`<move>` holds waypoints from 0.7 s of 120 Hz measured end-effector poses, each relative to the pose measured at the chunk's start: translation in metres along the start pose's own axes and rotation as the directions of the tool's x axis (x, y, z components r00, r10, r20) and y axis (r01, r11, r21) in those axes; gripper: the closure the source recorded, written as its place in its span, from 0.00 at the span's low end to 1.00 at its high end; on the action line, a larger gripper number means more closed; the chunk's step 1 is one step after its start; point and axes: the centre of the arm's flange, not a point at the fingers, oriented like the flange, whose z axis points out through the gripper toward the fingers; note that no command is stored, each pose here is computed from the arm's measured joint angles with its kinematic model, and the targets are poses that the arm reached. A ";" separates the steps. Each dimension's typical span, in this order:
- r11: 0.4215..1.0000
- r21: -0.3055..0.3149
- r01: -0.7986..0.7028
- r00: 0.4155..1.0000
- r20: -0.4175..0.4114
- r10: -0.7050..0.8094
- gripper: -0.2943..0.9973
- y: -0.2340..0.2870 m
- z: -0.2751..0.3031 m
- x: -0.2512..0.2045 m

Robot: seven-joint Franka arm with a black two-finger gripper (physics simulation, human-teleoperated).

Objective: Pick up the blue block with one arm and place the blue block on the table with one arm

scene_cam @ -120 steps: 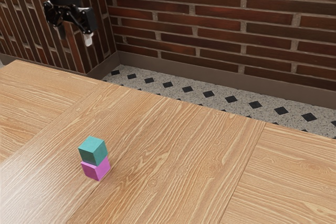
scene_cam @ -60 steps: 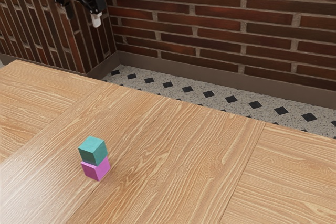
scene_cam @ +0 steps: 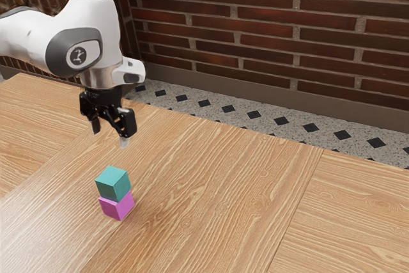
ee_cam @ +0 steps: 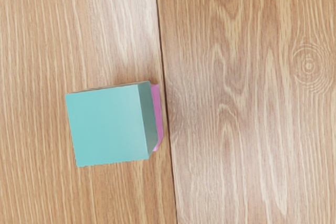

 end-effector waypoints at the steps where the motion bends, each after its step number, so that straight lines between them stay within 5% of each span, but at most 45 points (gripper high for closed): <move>1: 1.000 0.002 0.001 1.000 -0.002 -0.001 0.23 0.000 0.002 -0.001; 38: 0.999 0.036 -0.014 0.998 -0.062 0.016 0.23 -0.001 0.065 -0.038; 84: 1.000 0.003 0.020 0.997 -0.072 -0.019 0.23 -0.024 0.102 -0.041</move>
